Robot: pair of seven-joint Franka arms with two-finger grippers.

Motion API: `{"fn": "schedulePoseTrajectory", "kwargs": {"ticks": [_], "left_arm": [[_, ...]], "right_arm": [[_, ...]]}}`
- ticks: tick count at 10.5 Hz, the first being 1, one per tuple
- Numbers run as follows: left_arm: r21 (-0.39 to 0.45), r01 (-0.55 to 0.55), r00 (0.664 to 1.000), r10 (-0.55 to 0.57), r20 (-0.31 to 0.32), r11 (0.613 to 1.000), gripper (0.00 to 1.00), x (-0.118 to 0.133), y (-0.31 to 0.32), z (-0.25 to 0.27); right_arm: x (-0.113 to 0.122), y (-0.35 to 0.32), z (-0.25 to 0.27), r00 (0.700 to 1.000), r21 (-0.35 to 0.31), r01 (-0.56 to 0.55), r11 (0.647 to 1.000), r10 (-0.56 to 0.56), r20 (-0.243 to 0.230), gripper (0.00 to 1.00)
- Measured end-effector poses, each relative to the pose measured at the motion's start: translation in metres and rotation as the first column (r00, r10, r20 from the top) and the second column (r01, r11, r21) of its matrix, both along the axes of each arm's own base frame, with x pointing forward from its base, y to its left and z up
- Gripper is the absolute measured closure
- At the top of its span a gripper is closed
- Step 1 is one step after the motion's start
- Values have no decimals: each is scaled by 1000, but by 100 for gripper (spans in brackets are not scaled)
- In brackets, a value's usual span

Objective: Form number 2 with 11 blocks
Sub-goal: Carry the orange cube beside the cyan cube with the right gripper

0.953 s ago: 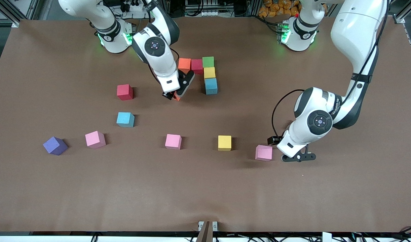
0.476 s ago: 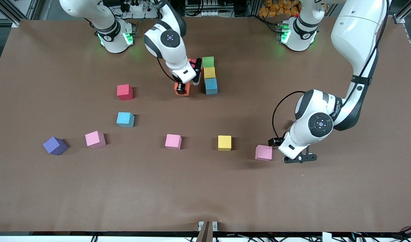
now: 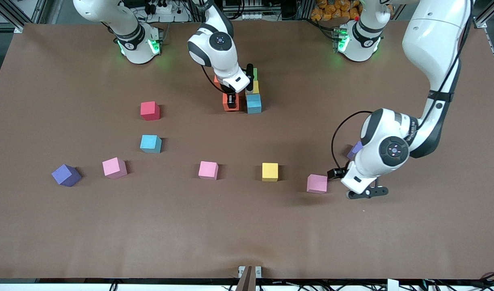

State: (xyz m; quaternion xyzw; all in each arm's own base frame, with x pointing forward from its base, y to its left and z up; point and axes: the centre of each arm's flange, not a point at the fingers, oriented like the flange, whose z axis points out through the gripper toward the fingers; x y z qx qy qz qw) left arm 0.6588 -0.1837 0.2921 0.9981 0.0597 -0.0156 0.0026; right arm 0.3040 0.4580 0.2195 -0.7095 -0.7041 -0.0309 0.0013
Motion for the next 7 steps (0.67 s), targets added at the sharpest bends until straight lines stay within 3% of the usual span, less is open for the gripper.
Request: {"fn": "schedulePoseTrajectory", "kwargs": {"ticks": [3,7], "left_arm": [[0,0,999,0,44,1000,0,5,13,31],[12,-7,999,7,48,1000,0,9,32,32]], "right_arm": [[3,3,-3,1000,-1,6,1000,-6,0,41],[9,13,-5,1000,8,16,1000,-16,5,41]]}}
